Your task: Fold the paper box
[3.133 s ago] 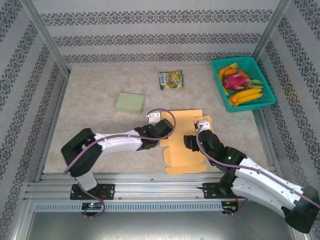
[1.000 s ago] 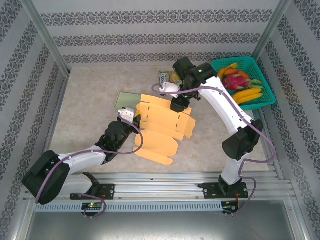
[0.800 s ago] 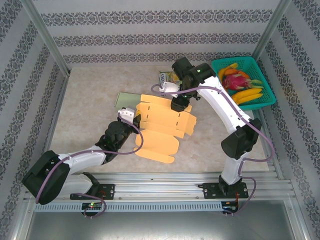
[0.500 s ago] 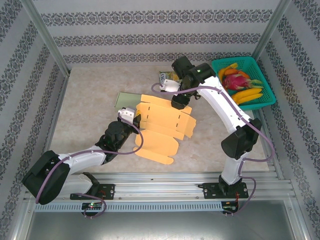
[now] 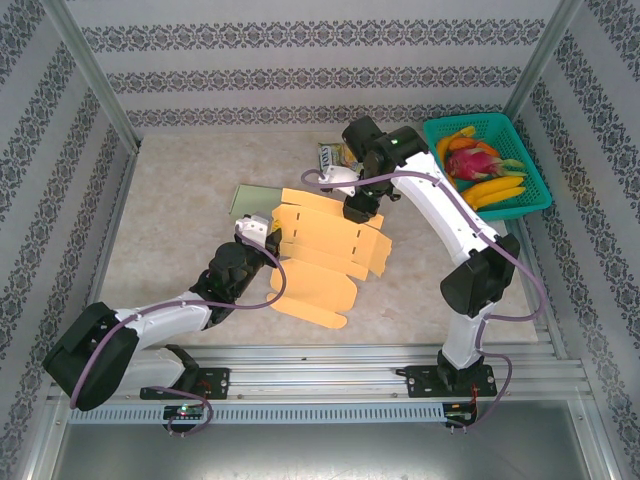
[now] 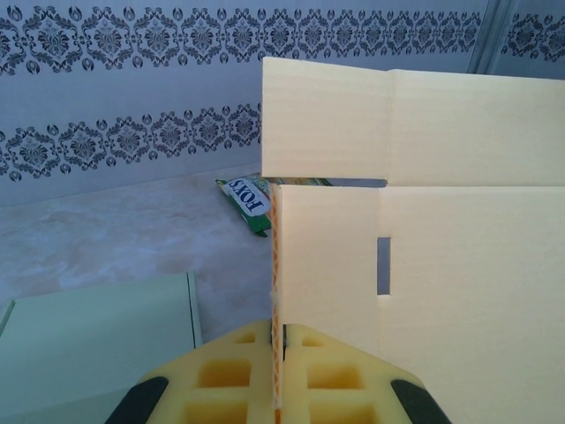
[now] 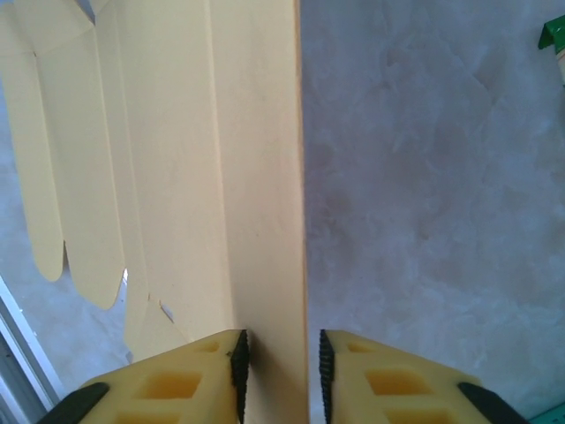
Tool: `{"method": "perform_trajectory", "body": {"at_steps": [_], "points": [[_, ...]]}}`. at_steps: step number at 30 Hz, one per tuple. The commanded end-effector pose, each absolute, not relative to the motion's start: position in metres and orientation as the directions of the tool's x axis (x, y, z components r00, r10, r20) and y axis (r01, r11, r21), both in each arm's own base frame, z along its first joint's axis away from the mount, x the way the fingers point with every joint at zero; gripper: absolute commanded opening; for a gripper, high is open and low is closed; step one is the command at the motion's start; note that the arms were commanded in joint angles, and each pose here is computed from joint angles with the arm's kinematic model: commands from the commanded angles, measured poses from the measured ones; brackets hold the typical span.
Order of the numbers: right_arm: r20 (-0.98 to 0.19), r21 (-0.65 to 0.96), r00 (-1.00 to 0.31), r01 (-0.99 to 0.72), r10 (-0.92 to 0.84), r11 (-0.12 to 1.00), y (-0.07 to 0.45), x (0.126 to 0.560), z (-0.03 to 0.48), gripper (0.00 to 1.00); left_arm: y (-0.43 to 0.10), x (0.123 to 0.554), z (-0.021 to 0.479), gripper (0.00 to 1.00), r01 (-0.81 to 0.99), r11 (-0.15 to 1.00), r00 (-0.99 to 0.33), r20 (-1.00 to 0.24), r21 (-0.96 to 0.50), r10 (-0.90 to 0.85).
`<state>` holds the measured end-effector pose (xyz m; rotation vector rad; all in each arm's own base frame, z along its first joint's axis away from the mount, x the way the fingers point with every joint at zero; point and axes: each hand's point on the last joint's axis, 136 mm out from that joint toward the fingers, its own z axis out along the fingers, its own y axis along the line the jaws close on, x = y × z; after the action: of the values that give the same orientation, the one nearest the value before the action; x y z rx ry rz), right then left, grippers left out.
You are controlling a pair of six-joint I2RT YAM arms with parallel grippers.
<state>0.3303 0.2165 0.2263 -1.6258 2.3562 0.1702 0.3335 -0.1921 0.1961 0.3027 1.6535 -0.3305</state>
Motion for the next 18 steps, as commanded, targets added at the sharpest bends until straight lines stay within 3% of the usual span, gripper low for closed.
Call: {"method": "perform_trajectory", "body": {"at_steps": [1, 5, 8, 13, 15, 18], "points": [[-0.286, -0.028, -0.313, -0.942, -0.906, 0.334, 0.221, 0.322, 0.227, 0.26, -0.193, 0.333, 0.210, 0.00, 0.396, 0.916, -0.075, -0.997, -0.059, -0.032], [-0.284, -0.021, -0.307, -0.945, -0.909, 0.325, 0.222, 0.320, 0.226, 0.18, -0.192, 0.332, 0.211, 0.00, 0.396, 0.916, -0.073, -0.997, -0.060, -0.034], [-0.281, -0.019, -0.305, -0.946, -0.910, 0.324, 0.222, 0.320, 0.226, 0.00, -0.192, 0.332, 0.211, 0.00, 0.393, 0.917, -0.074, -0.997, -0.062, -0.036], [-0.275, -0.048, -0.320, -0.937, -0.907, 0.345, 0.217, 0.322, 0.229, 0.00, -0.183, 0.337, 0.210, 0.02, 0.331, 0.939, -0.120, -0.991, -0.089, -0.052], [-0.291, -0.068, -0.322, -0.932, -0.901, 0.356, 0.216, 0.322, 0.233, 0.00, -0.173, 0.341, 0.212, 0.07, 0.261, 0.958, -0.165, -0.983, -0.117, -0.075], [-0.346, -0.099, -0.314, -0.925, -0.884, 0.367, 0.217, 0.321, 0.243, 0.00, -0.153, 0.341, 0.220, 0.31, 0.125, 0.970, -0.226, -0.958, -0.210, -0.178]]}}
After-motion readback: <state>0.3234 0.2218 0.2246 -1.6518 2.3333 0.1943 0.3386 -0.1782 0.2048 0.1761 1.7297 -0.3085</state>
